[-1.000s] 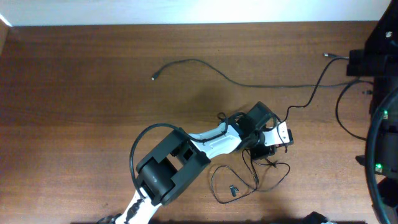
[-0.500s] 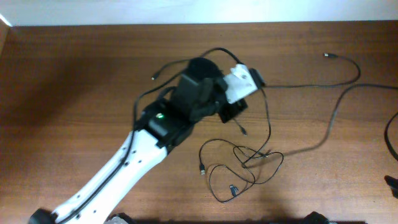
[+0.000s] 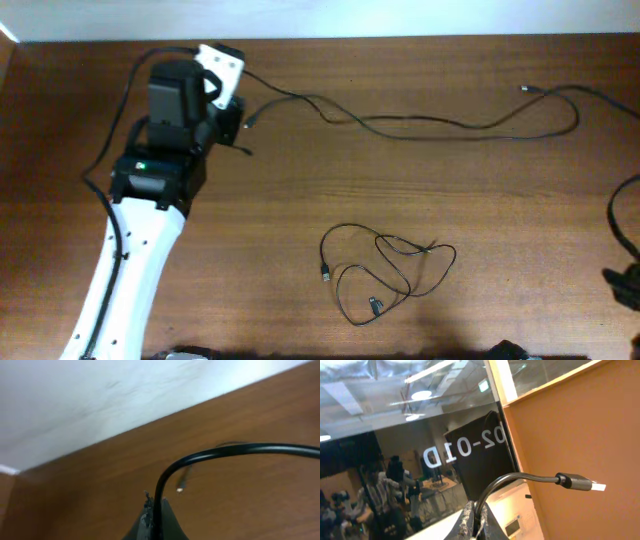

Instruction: Untangle cables

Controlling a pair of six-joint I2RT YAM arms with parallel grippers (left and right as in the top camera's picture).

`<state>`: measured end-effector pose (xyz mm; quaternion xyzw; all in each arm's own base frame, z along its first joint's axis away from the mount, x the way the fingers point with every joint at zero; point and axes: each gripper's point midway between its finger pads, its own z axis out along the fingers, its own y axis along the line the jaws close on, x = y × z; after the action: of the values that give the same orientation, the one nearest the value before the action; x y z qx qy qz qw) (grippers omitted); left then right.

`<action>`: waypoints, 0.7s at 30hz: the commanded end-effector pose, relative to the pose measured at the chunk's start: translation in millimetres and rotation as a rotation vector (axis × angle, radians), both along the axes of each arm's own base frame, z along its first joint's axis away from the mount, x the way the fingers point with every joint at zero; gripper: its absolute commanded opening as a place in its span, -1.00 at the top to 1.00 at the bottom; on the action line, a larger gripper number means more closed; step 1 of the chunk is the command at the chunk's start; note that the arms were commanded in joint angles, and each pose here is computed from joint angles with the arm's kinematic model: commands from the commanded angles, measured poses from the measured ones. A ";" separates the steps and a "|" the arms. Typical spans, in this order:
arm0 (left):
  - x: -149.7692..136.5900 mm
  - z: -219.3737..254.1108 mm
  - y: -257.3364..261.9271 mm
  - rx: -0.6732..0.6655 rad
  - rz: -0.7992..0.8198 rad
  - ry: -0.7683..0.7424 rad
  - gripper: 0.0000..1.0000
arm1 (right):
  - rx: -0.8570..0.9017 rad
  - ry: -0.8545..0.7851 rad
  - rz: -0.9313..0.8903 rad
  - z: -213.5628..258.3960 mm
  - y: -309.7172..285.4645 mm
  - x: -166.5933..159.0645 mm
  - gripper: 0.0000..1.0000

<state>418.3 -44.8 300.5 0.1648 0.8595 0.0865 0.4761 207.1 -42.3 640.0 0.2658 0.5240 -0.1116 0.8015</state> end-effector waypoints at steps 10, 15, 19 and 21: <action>12.3 -18.0 99.6 -0.073 0.291 0.025 1.00 | -0.195 0.307 -0.023 -68.7 74.7 120.0 0.92; 17.7 -31.7 101.8 -0.071 0.296 0.057 1.00 | -0.367 0.442 0.121 -110.7 118.4 174.0 0.92; 18.1 -31.2 102.0 -0.071 0.297 0.054 1.00 | -0.456 0.577 0.167 -155.7 126.4 215.6 0.92; 18.2 -31.0 102.0 -0.071 0.297 0.053 1.00 | -0.484 0.655 0.237 -187.2 129.2 239.4 0.92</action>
<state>435.6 54.7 269.2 0.0331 0.8893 0.1231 0.4391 421.7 79.0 478.4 -0.0030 0.7154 -0.2482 0.6532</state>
